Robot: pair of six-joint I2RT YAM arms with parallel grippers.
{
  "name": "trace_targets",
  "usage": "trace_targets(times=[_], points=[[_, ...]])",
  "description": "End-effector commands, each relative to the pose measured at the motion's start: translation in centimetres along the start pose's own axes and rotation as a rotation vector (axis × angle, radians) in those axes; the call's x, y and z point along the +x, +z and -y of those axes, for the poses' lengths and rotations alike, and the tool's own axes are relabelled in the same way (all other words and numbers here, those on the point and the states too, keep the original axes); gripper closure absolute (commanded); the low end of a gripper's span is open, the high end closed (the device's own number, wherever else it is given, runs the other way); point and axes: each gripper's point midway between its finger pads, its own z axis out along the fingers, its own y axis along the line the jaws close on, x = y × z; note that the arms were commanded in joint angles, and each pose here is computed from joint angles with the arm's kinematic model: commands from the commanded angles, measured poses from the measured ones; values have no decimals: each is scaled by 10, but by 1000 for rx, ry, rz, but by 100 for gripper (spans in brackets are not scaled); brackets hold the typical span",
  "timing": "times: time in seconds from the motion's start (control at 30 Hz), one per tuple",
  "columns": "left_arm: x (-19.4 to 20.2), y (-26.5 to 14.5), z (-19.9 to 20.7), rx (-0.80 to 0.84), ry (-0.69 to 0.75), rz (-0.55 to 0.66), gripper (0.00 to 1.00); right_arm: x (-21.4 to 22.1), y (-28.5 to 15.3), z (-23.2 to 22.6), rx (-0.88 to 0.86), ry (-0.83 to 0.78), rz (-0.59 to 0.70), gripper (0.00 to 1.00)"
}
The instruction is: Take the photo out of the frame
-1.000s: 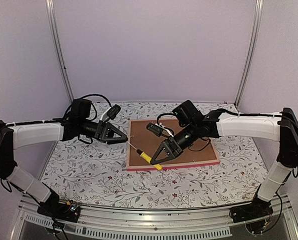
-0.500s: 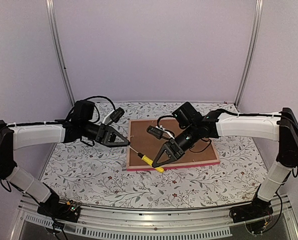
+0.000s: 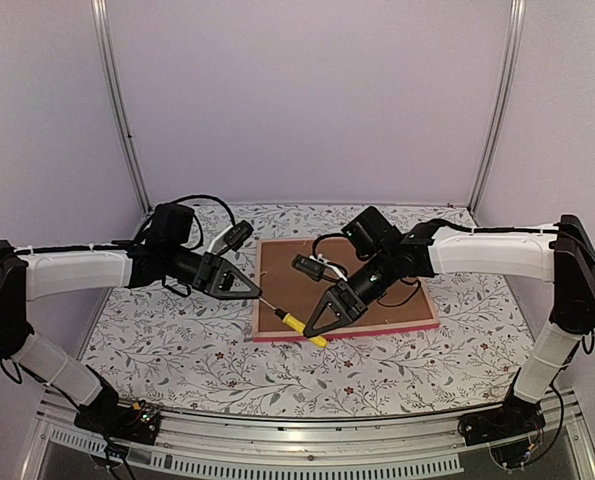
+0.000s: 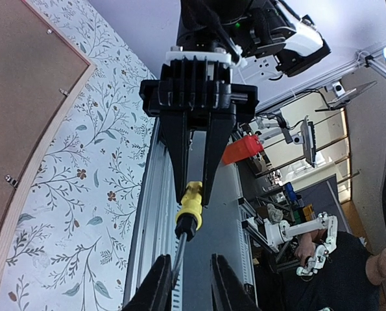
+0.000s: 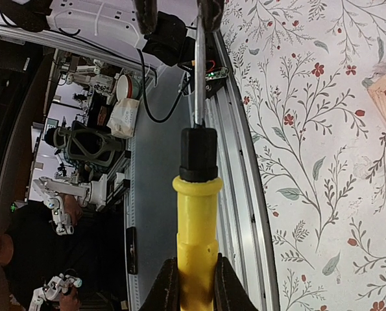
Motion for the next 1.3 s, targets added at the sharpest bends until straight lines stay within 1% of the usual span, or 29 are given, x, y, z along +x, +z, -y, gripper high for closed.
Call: trace_targets(times=[0.0,0.13,0.43,0.63,0.7,0.73,0.87,0.9,0.93,1.07,1.13,1.2,1.27], points=[[10,5,-4,1,-4,-26,77,-4,1,-2,5,-20,-3,100],[12,7,-3,5,2,-32,79,-2,3,1,8,-14,-9,100],[19,8,-5,-3,-30,-51,92,-4,3,3,10,-6,-14,100],[21,9,-5,1,-33,-56,90,-2,4,6,20,0,-16,100],[21,9,-5,2,-31,-56,94,-3,4,6,24,-1,-16,100],[20,9,-5,3,-28,-55,99,-3,4,6,26,0,-16,100],[19,8,1,20,-26,-51,100,-6,3,9,52,0,-7,100],[13,7,3,23,1,-35,100,-8,2,10,63,-2,-1,98],[11,5,3,24,2,-25,100,-10,2,10,69,-7,3,93],[-1,-9,0,29,-15,39,100,-18,-1,10,93,-23,38,53],[-4,-15,-5,17,-36,69,100,-23,-2,11,106,-24,61,36],[-6,-20,-12,-4,-50,91,100,-27,-4,13,120,-30,86,25],[-9,-24,-17,-15,-58,117,100,-32,-7,15,129,-31,118,18]])
